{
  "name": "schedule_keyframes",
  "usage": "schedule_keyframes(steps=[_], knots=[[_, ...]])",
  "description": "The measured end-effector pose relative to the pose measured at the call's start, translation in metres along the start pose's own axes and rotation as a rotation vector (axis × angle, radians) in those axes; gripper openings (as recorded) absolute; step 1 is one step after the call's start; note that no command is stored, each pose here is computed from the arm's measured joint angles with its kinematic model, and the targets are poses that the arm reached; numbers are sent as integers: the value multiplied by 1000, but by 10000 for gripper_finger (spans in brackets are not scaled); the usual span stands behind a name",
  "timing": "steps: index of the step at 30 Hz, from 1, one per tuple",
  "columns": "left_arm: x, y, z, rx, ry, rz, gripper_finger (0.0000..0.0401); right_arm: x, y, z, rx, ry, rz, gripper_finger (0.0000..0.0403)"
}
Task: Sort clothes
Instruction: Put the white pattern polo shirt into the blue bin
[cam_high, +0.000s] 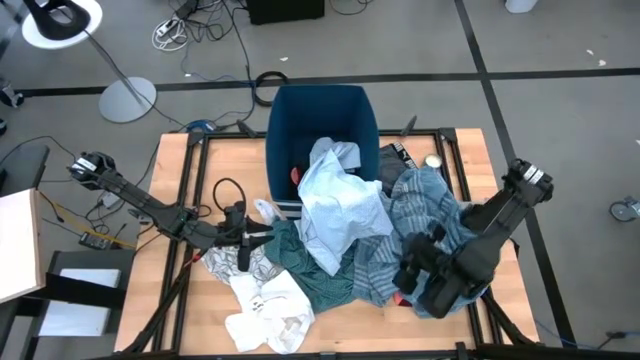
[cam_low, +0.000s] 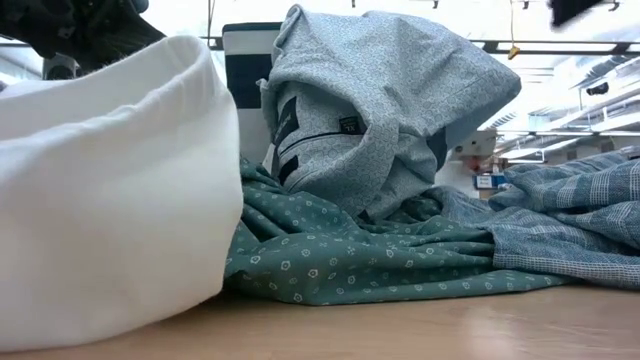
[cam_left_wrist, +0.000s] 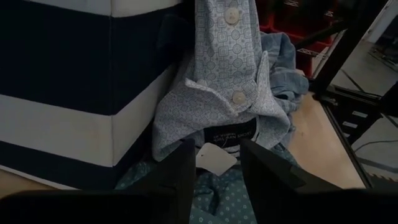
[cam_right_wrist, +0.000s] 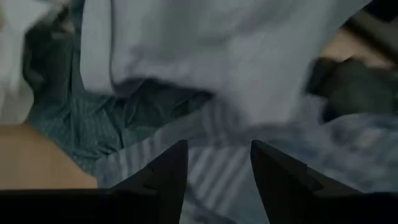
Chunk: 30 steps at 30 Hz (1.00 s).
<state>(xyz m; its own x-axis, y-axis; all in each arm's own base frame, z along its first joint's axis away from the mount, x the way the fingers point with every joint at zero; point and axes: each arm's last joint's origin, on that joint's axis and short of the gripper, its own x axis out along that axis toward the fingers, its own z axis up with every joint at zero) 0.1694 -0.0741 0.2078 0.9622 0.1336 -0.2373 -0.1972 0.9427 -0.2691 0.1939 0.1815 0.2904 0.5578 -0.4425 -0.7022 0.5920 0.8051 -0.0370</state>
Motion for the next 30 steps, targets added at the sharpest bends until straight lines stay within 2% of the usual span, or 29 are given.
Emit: schedule_keyframes(steps=[6,12,16,20,25,27,30], knots=[[0,0,1,-6,-9,-4,131,53,9,-47,49,-33,104,175],[0,-1,2,-12,-15,-7,131,100,9,-64,69,-179,209,173],[0,-1,2,-12,-15,-7,131,127,14,-60,34,-278,259,168],[0,-1,2,-14,-17,-8,131,150,21,-48,-36,-359,260,166],[0,-1,2,-14,-16,-8,131,181,25,-34,-34,-416,281,162],[0,-1,2,-14,-15,-10,131,189,26,-28,-18,-435,306,143],[0,-1,2,-14,-13,-13,131,190,29,-13,-37,-481,312,69]])
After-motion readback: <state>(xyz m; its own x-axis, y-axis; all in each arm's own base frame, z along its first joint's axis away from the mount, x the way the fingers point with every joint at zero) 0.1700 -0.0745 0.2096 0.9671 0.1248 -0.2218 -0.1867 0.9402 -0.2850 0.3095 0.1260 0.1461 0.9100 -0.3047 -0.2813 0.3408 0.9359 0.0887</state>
